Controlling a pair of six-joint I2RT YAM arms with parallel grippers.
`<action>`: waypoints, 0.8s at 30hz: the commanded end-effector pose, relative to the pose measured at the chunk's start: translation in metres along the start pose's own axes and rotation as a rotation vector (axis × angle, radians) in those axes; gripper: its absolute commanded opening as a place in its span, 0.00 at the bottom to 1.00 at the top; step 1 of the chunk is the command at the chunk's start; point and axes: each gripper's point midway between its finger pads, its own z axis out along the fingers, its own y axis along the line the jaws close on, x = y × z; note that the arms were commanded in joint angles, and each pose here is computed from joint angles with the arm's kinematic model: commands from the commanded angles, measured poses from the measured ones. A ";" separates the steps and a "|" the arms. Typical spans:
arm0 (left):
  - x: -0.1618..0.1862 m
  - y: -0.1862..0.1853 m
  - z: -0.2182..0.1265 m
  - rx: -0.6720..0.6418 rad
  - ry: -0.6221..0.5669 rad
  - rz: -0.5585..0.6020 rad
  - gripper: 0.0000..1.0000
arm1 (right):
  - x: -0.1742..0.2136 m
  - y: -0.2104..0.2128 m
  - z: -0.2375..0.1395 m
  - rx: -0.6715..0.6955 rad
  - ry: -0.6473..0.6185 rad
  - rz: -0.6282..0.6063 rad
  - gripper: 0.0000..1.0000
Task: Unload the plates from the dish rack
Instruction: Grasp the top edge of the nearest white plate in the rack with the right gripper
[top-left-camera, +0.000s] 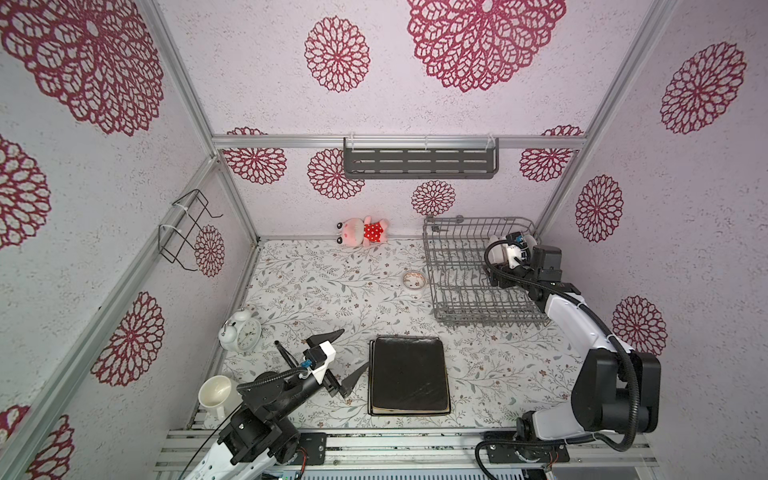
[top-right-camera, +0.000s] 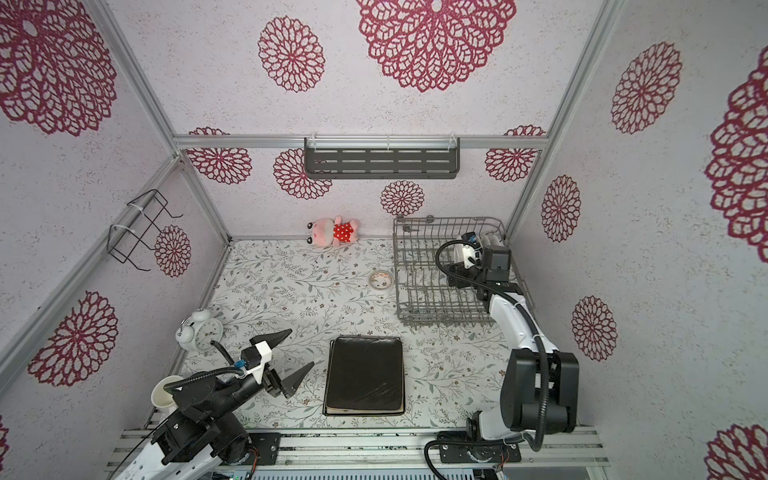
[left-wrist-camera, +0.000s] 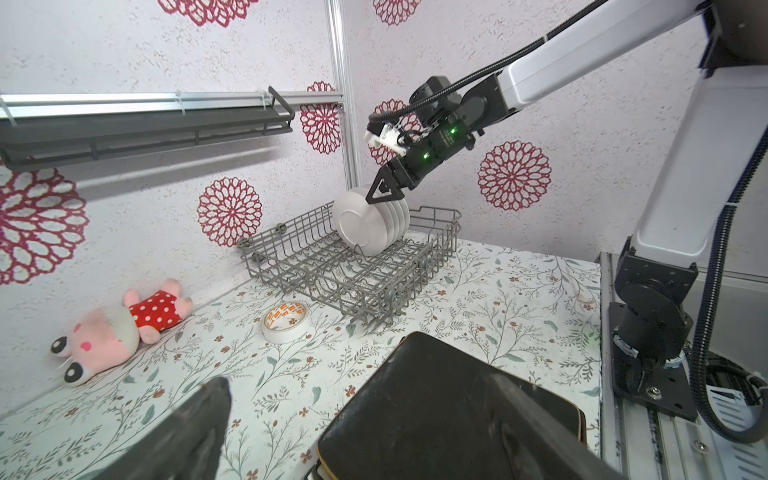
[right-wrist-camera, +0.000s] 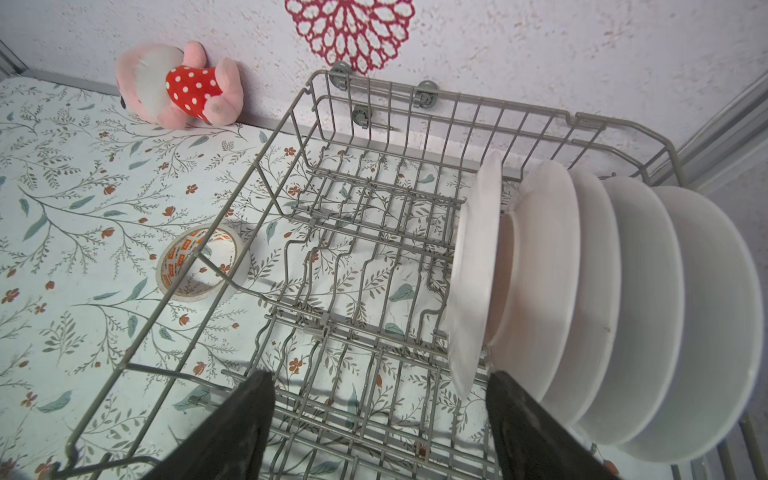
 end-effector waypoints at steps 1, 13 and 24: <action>-0.004 -0.012 -0.003 0.062 -0.028 0.025 0.97 | -0.010 -0.003 0.005 -0.010 -0.020 -0.035 0.80; -0.007 -0.023 -0.007 0.112 -0.047 0.042 0.97 | 0.006 -0.023 0.030 0.051 0.010 -0.051 0.77; -0.001 -0.023 -0.005 0.110 -0.023 0.055 0.97 | 0.015 -0.037 0.046 0.084 0.031 -0.084 0.71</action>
